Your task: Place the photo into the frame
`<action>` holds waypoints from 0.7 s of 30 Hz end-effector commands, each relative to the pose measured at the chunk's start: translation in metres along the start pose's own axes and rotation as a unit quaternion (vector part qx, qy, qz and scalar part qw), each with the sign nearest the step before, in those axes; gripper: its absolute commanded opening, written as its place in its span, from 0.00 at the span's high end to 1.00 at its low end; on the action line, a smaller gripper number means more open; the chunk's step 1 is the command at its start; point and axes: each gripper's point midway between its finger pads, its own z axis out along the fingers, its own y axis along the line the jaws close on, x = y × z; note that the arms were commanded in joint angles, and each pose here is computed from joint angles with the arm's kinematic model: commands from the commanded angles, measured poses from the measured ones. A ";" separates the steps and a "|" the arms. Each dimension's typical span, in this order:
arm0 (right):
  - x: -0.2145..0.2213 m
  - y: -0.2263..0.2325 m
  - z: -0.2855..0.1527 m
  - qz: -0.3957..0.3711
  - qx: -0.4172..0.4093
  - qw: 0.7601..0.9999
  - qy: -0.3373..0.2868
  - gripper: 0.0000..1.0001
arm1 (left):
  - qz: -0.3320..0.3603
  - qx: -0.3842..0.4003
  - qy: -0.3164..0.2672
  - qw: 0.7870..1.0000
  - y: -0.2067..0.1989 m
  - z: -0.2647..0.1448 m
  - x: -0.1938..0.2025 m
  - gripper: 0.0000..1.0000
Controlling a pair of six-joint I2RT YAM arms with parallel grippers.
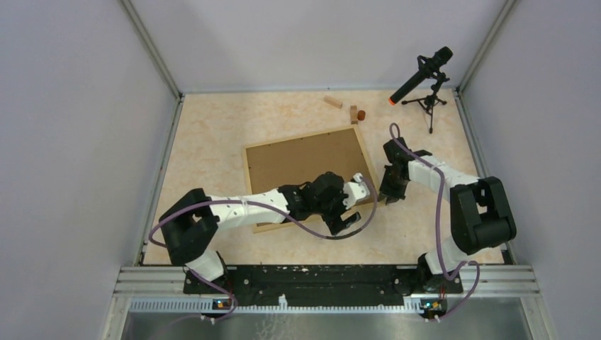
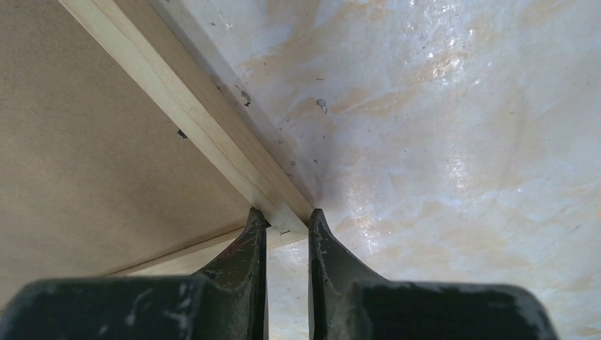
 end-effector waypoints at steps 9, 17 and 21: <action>-0.004 0.030 -0.070 0.038 -0.085 0.996 -0.014 1.00 | 0.161 -0.257 0.065 0.951 0.050 0.025 0.030 0.01; 0.000 0.046 -0.068 -0.004 -0.135 0.991 0.002 0.98 | 0.171 -0.266 0.069 0.946 0.048 0.012 0.036 0.02; 0.022 0.060 -0.042 -0.037 -0.175 0.981 0.073 0.56 | 0.132 -0.151 0.012 0.980 0.011 -0.003 0.027 0.01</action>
